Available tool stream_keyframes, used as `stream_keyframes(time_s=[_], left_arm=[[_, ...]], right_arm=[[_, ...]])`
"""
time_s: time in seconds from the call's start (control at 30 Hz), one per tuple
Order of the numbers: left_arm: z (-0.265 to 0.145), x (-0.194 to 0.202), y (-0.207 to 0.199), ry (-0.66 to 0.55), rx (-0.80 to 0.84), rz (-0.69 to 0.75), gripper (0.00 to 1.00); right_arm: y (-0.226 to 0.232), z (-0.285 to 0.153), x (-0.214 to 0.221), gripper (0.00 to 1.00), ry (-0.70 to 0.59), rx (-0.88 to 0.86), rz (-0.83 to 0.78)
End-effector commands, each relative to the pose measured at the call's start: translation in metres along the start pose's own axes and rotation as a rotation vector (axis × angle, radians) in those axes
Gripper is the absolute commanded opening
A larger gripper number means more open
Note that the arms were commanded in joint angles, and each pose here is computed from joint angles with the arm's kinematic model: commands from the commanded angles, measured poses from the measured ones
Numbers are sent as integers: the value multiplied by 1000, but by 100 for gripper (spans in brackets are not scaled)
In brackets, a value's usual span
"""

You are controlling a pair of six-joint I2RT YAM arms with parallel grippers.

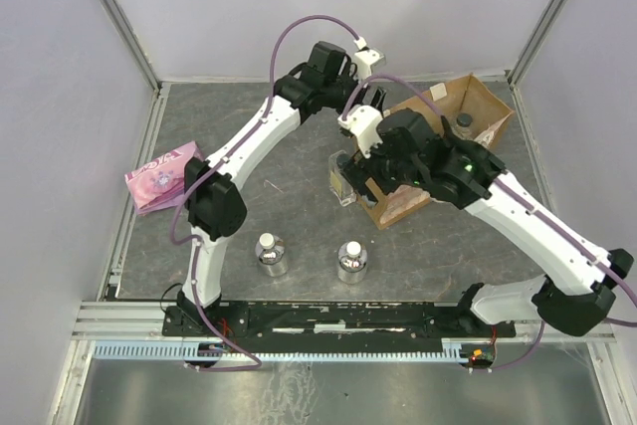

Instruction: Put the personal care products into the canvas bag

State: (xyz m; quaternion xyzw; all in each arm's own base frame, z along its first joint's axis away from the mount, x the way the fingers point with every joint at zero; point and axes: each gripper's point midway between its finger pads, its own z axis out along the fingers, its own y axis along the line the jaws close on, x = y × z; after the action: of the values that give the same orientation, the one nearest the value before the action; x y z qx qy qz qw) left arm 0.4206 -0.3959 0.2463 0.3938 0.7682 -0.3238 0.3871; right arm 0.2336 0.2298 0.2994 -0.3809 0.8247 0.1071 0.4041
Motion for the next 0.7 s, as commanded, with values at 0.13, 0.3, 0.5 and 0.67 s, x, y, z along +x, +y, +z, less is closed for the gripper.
stream_keyframes(time_s=[0.13,0.3,0.5,0.67], left_arm=[[-83,-39,34,-128,-157,-75,100],[-136,-3,107,-98,-356,-183,100],[-194,22,152,-72,-616,-201,99],[-213,27,151,-69,-658,-196,99]], right_arm=[[22,26,-35,98,-39,-10,-26],[32,48,-37,98,-6,-25,-39],[27,83,-30,100,47,23,-106],[16,111,-27,100,103,32,-119]])
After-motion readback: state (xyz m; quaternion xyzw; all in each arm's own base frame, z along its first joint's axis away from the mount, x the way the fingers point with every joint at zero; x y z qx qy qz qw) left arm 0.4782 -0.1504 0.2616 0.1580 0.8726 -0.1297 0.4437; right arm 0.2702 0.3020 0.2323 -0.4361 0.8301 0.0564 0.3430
